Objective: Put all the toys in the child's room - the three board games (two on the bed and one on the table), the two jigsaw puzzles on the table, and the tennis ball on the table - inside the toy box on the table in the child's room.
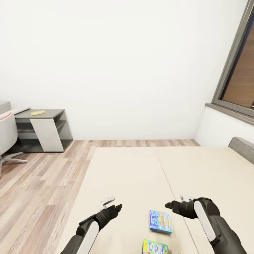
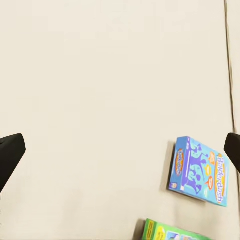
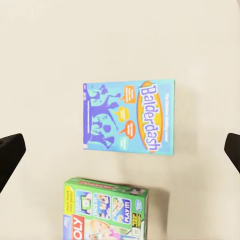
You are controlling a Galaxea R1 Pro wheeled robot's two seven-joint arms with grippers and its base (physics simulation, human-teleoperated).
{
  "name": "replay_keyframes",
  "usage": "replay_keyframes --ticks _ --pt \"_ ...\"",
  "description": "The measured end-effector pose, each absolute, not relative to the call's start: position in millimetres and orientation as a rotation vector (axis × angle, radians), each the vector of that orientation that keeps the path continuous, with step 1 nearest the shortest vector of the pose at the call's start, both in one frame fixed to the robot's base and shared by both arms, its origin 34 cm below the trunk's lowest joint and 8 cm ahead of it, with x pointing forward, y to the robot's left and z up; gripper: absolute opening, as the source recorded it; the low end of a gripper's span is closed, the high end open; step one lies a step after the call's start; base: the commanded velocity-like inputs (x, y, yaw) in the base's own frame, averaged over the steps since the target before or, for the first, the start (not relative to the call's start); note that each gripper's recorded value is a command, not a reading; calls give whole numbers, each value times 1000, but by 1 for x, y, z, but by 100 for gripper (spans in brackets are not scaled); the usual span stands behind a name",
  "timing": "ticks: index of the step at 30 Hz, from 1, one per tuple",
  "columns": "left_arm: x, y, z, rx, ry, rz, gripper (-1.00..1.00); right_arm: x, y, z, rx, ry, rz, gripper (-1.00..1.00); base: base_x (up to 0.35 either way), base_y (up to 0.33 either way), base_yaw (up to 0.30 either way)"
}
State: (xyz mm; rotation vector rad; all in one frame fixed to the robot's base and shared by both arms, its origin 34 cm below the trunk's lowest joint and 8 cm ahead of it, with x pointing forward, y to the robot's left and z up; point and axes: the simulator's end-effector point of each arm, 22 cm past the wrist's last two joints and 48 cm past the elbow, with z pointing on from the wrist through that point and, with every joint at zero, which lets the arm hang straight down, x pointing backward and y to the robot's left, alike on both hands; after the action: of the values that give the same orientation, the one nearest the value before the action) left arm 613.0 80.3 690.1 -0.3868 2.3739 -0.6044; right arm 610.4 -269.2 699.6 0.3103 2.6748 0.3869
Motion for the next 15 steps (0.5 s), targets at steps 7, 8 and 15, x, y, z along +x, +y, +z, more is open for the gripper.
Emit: replay_keyframes --ticks 7,8,15 --pt "611 80 685 -392 2386 -603 100 609 -270 694 313 2687 384 100 0 0 0" --pt "611 80 684 -393 2388 -603 100 608 -271 693 314 2689 382 100 0 0 0" --pt "610 80 679 -397 2398 -602 100 607 -274 688 317 2701 373 100 0 0 0"
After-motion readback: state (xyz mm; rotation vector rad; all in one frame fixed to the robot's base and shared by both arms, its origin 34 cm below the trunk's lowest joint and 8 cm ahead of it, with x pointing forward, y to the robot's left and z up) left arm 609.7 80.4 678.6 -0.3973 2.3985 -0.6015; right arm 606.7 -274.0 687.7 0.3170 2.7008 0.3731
